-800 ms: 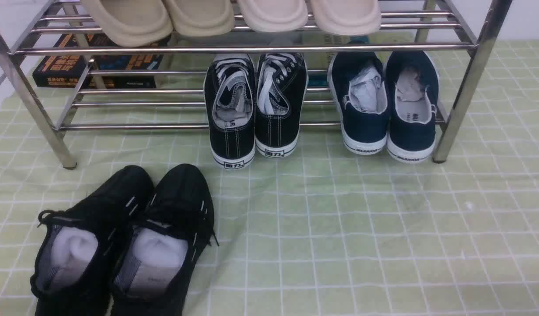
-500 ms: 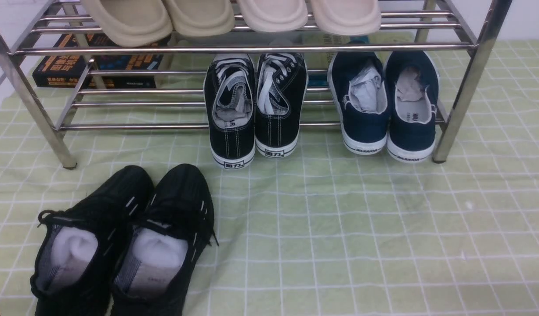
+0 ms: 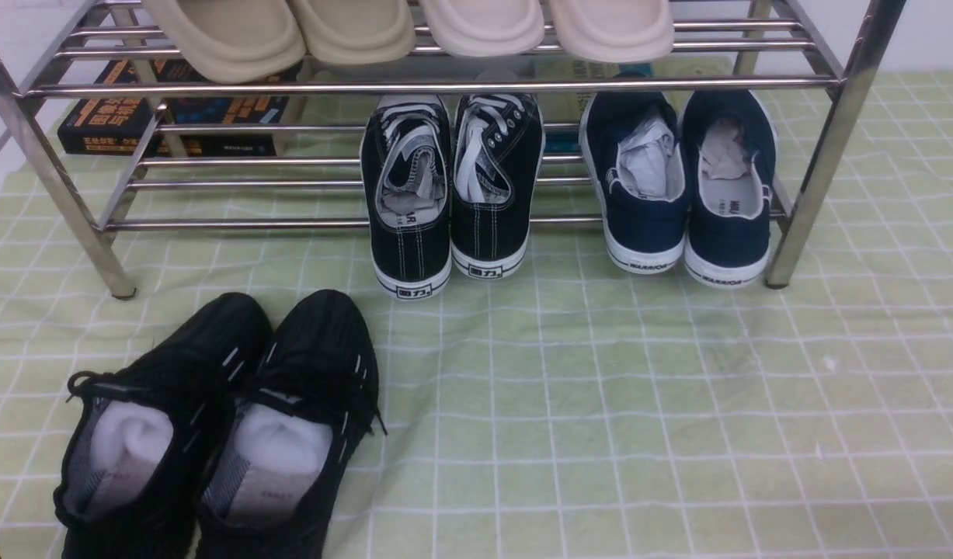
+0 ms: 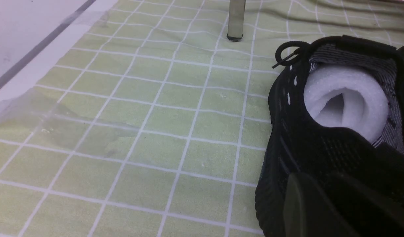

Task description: Take the shoes off the shelf with your hand from the green coffee tablecloth.

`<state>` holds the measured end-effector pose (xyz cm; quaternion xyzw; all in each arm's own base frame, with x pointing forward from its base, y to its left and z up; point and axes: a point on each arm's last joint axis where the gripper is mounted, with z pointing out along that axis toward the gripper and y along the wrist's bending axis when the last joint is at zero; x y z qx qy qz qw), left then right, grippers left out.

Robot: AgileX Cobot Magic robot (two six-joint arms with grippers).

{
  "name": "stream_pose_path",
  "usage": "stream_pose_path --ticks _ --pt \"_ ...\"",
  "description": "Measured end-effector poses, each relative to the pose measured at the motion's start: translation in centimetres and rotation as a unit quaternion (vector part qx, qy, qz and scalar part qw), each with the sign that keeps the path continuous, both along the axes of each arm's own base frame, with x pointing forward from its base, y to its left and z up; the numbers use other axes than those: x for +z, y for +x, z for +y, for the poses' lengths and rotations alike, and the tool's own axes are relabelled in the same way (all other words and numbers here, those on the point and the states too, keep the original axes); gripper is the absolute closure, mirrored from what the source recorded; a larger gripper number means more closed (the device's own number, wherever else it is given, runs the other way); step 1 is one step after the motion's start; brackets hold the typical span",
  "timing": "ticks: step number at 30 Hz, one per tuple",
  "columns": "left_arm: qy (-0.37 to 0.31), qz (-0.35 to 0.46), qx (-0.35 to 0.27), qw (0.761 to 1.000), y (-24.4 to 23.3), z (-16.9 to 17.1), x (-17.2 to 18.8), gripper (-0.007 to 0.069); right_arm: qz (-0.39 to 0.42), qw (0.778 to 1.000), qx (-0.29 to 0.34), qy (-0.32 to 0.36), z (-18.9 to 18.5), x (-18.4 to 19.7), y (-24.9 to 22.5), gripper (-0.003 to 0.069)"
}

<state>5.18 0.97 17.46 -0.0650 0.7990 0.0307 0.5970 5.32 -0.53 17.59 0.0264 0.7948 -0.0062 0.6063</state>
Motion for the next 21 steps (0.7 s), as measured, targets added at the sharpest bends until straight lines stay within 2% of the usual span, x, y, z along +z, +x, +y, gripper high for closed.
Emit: stream_pose_path --ticks 6,7,9,11,12,16,18,21 --pt "0.0 0.0 0.0 1.0 0.0 0.0 0.0 0.0498 -0.001 1.0 0.0 0.001 0.0 0.0 0.0 0.042" --pt "0.0 0.0 0.0 1.0 0.0 0.0 0.0 0.0498 -0.004 1.0 0.0 0.018 0.1 0.1 0.0 0.042" --pt "0.0 0.0 0.0 1.0 0.0 0.0 0.0 0.0498 -0.016 0.996 -0.002 0.084 0.4 0.2 0.1 0.042" --pt "0.0 0.0 0.0 1.0 0.0 0.0 0.0 0.0498 -0.036 0.978 -0.007 0.205 0.7 0.5 0.2 0.042" --pt "0.0 0.0 0.0 1.0 0.0 0.0 0.0 0.0498 -0.038 0.976 -0.008 0.214 0.8 0.6 0.2 0.042" --pt "0.0 0.0 0.0 1.0 0.0 0.0 0.0 0.0498 -0.058 0.912 -0.022 0.405 1.1 1.2 0.3 0.042" --pt "0.0 0.0 0.0 1.0 0.0 0.0 0.0 0.0496 -0.059 0.903 -0.023 0.424 1.2 1.2 0.3 0.042" --pt "0.0 0.0 0.0 1.0 0.0 0.0 0.0 0.0491 -0.059 0.902 -0.023 0.428 1.2 1.3 0.3 0.042"
